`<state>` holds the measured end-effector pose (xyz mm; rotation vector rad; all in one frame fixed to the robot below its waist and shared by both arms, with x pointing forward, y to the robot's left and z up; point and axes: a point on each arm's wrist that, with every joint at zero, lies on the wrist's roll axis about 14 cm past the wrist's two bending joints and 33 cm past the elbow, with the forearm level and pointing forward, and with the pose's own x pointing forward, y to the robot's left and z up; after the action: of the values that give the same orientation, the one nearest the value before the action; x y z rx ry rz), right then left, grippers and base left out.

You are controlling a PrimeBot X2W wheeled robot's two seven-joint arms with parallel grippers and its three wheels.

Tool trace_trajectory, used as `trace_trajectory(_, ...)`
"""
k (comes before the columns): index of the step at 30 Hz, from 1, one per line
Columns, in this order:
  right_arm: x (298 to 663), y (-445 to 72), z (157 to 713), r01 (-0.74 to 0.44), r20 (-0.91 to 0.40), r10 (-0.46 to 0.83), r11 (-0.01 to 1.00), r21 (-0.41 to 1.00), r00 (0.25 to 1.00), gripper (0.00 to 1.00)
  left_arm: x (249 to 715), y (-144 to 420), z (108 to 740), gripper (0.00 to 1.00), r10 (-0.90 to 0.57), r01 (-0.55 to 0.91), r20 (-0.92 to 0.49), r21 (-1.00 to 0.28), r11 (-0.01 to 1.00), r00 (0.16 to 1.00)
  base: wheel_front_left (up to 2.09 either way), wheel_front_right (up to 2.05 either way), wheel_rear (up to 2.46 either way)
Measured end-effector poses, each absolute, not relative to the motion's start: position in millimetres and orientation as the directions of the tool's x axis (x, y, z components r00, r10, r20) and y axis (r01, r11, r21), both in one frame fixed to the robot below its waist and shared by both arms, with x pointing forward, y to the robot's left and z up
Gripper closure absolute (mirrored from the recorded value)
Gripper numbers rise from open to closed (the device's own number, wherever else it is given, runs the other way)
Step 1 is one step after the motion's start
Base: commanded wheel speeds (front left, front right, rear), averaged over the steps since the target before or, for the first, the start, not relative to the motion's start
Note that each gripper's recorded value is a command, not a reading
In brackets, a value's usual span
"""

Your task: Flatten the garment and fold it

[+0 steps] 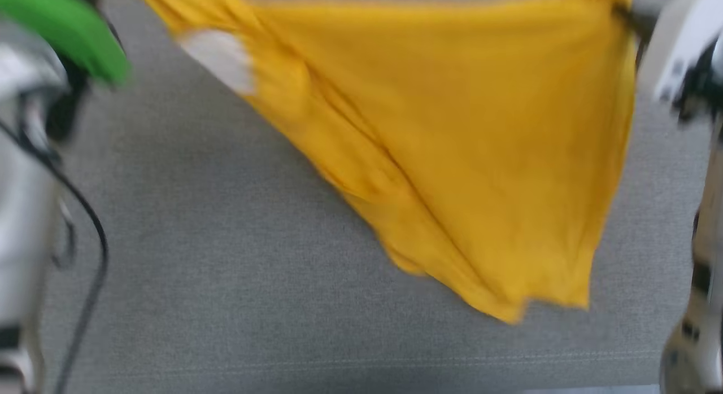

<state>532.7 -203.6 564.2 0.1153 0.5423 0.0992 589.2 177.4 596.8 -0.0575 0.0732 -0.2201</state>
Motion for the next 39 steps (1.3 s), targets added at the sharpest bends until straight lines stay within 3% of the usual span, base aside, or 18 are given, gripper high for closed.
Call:
trace_trajectory(4, 579.8, -199.8, 606.2, -0.058, -0.408, 0.098, 0.992, 0.109, 0.908, 1.00, 635.1, 185.9, 654.8, 1.00, -0.163, 0.162, 0.044, 0.023, 0.986, 0.986, 0.00, 0.00, 0.00)
trace_trajectory(10, 628.9, -208.2, 691.8, -0.023, -0.142, 0.038, 0.994, 0.103, 0.989, 1.00, 670.4, 182.3, 746.9, 1.00, -0.121, 0.102, 0.285, 0.081, 0.991, 0.951, 0.00, 0.00, 0.00)
trace_trajectory(15, 648.2, -213.7, 745.8, 0.000, 0.067, -0.004, 0.998, 0.070, 0.998, 1.00, 674.2, 183.9, 812.3, 1.00, -0.063, 0.040, 0.515, 0.056, 0.998, 0.855, 0.00, 0.00, 0.00)
trace_trajectory(19, 658.2, -222.0, 757.1, 0.010, 0.151, -0.025, 0.995, 0.104, 0.988, 1.00, 677.4, 187.3, 826.0, 1.00, -0.037, 0.023, 0.594, 0.031, 0.999, 0.804, 0.00, 0.00, 0.00)
trace_trajectory(25, 679.2, -224.3, 715.4, 0.021, 0.080, -0.031, 0.992, 0.128, 0.996, 1.00, 702.6, 194.2, 784.2, 1.00, -0.025, 0.024, 0.528, 0.009, 1.000, 0.849, 0.00, 0.00, 0.00)
trace_trajectory(31, 692.0, -219.9, 640.1, 0.025, -0.052, -0.017, 0.988, 0.155, 0.998, 1.00, 720.2, 195.7, 710.5, 1.00, -0.046, 0.054, 0.420, -0.009, 0.998, 0.906, 0.00, 0.00, 0.00)
trace_trajectory(39, 661.6, -204.7, 559.0, 0.007, -0.169, 0.031, 0.975, 0.221, 0.985, 1.00, 695.3, 199.3, 641.7, 1.00, -0.074, 0.089, 0.310, -0.036, 0.995, 0.948, 0.00, 0.00, 0.00)
